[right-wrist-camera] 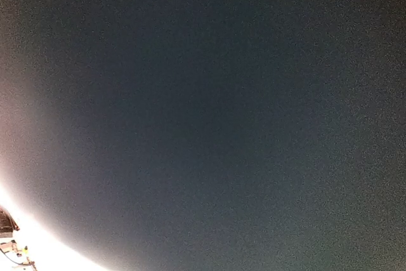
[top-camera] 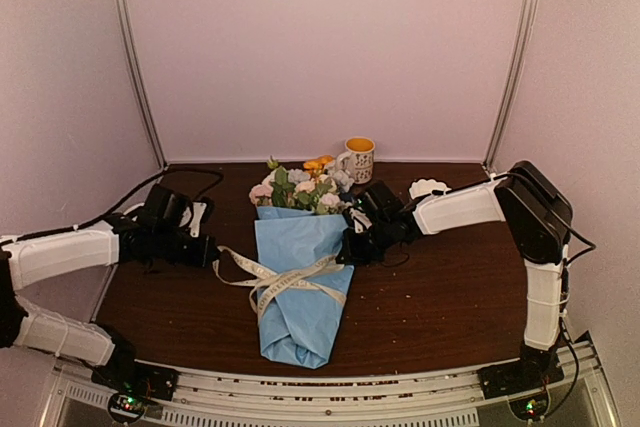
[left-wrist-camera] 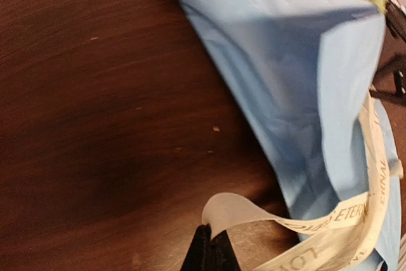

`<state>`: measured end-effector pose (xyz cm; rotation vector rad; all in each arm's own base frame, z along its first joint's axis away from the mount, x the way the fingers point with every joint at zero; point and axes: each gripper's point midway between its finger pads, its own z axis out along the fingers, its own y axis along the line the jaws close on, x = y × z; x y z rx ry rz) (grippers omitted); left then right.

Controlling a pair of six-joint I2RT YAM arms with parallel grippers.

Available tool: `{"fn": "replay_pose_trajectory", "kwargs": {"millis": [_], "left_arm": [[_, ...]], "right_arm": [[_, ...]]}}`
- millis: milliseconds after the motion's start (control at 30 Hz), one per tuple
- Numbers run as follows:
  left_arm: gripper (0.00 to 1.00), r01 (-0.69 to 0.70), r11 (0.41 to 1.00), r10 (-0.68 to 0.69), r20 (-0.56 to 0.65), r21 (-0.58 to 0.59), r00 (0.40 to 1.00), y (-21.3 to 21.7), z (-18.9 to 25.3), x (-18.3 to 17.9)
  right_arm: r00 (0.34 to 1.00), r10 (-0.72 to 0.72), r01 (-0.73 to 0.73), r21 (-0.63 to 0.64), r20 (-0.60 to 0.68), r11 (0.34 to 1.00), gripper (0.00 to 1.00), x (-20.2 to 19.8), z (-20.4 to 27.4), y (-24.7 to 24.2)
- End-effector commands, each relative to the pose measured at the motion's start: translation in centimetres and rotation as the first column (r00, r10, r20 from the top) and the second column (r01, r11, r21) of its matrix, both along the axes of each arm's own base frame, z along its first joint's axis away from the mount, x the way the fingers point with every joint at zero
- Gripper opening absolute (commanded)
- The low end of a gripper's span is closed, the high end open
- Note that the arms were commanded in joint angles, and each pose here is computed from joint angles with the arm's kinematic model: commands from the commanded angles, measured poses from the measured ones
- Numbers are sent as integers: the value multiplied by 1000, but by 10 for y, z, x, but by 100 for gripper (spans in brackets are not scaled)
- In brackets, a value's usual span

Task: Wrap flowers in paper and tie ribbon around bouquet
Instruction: Cross the ribbon over the folded bouquet.

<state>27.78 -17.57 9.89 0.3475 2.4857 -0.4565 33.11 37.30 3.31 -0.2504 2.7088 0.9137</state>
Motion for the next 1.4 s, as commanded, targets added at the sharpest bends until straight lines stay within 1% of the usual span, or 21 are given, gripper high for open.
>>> {"fn": "replay_pose_trajectory", "kwargs": {"millis": [0,133,267,300,367,400,533,600,667,733,800,833,867,933,967,1033,1100,1167,1233,1267,1367], "left_arm": [[0,-327,939,330,14,-107,944,48,-1,7],[0,-470,865,476,-3,-175,879,69,-12,-7],[0,-610,780,609,-50,-140,791,98,-31,-30],[0,-624,767,624,-51,-147,780,102,-33,-35],[17,-641,751,640,-65,-162,766,106,-38,-43],[19,-649,740,648,-75,-176,758,107,-40,-46],[20,-678,714,669,-116,-175,735,112,-58,-62],[23,-650,737,645,-94,-185,758,109,-52,-59],[23,-561,800,567,-37,-212,823,96,-33,-49],[20,-440,864,466,58,-244,883,78,2,-34],[20,-271,930,322,199,-248,926,49,47,-24],[21,-189,953,250,265,-235,931,37,65,-21],[23,-61,974,133,331,-219,934,13,83,-25],[29,154,973,-71,413,-172,908,-29,103,-33],[33,246,958,-164,425,-145,890,-48,105,-39],[41,413,906,-343,409,-96,846,-84,101,-50],[48,568,823,-518,368,-34,772,-117,89,-66],[52,688,723,-668,313,58,675,-142,75,-80],[55,759,629,-770,262,165,581,-159,61,-87],[57,783,591,-803,234,193,548,-164,54,-89],[59,821,512,-858,189,252,478,-173,40,-87]], "right_arm": [[1000,6,-7,-49,-17,999,0,-7,-13,-5],[1000,9,-10,-51,-21,999,0,-8,-15,-5],[1000,10,-11,-49,-18,999,0,-8,-13,-4],[1000,11,-12,-49,-19,999,0,-8,-13,-4],[1000,13,-14,-52,-20,999,0,-8,-14,-4],[1000,13,-14,-52,-20,999,0,-8,-14,-4],[1000,16,-17,-50,-17,999,0,-7,-12,-3],[1000,17,-17,-46,-16,999,0,-7,-11,-1],[1000,17,-18,-46,-14,999,0,-6,-9,-1],[1000,21,-21,-49,-12,999,0,-7,-7,-1],[1000,21,-22,-52,-11,998,0,-7,-7,-1],[1000,21,-22,-52,-11,998,0,-7,-7,-1],[1000,20,-20,-52,-13,998,0,-8,-7,-1],[1000,21,-21,-51,-15,998,0,-10,-8,0],[1000,20,-20,-50,-15,999,0,-10,-8,1],[1000,20,-20,-45,-17,999,0,-11,-8,2],[1000,26,-26,-40,-18,999,0,-11,-8,5],[1000,27,-28,-40,-16,999,0,-11,-6,5],[999,29,-30,-39,-14,999,0,-12,-5,5],[999,30,-30,-39,-12,999,0,-12,-5,5],[1000,29,-29,-35,-12,999,0,-14,-4,4]]}}
